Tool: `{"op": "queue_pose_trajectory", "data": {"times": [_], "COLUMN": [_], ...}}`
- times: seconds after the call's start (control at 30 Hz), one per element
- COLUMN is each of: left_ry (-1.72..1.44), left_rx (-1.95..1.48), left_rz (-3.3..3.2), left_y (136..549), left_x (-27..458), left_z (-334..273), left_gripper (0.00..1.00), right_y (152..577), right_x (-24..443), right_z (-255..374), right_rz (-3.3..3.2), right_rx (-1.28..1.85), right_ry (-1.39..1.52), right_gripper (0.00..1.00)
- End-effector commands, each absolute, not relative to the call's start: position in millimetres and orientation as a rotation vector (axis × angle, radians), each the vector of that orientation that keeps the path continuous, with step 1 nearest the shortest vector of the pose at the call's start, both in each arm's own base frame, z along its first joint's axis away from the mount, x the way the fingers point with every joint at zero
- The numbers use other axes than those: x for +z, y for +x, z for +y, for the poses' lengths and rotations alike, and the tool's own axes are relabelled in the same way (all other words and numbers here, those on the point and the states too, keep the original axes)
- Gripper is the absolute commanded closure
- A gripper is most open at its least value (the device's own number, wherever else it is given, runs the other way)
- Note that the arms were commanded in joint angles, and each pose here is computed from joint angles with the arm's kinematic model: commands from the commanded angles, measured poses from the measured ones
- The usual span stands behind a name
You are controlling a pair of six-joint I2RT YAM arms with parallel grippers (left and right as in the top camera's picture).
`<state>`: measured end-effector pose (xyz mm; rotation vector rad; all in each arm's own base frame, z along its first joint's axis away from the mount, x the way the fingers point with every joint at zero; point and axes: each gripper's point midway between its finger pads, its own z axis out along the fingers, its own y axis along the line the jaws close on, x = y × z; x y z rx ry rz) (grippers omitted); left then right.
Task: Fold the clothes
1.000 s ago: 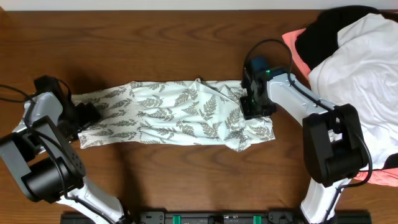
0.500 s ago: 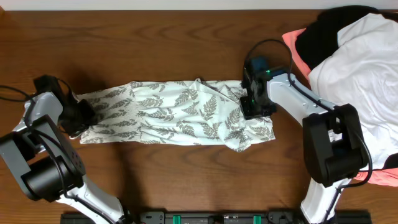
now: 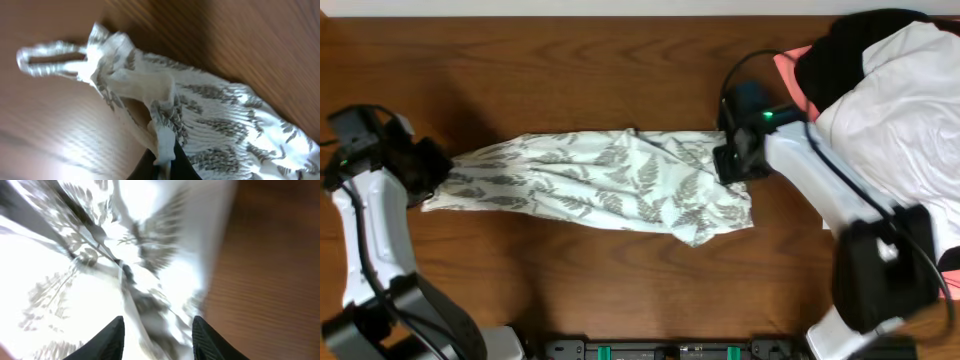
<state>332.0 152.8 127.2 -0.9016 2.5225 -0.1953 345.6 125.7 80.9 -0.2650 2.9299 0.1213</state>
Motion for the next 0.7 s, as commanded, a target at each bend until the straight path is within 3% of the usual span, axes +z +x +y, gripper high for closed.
{"op": "queue_pose_trajectory", "data": {"times": [0.0, 0.23, 0.67], "left_ry": [-0.977, -1.080, -1.022], "left_rx": [-0.093, -0.079, -0.218], "left_rz": [2.494, 2.433, 2.412], "left_y": [317.6, 307.0, 319.6], "left_x": [130.8, 132.6, 137.8], "left_z": [176.9, 200.4, 185.5], "left_gripper": [0.94, 0.94, 0.94], "right_y": [351.6, 343.7, 342.1], "right_x": [125.7, 164.3, 165.7], "right_z": [119.2, 100.3, 89.1], "right_rz": [2.809, 2.731, 2.741], "right_rx": [0.136, 0.148, 0.139], "right_ry": [-0.213, -0.149, -0.108], "right_gripper": [0.57, 0.57, 0.57]}}
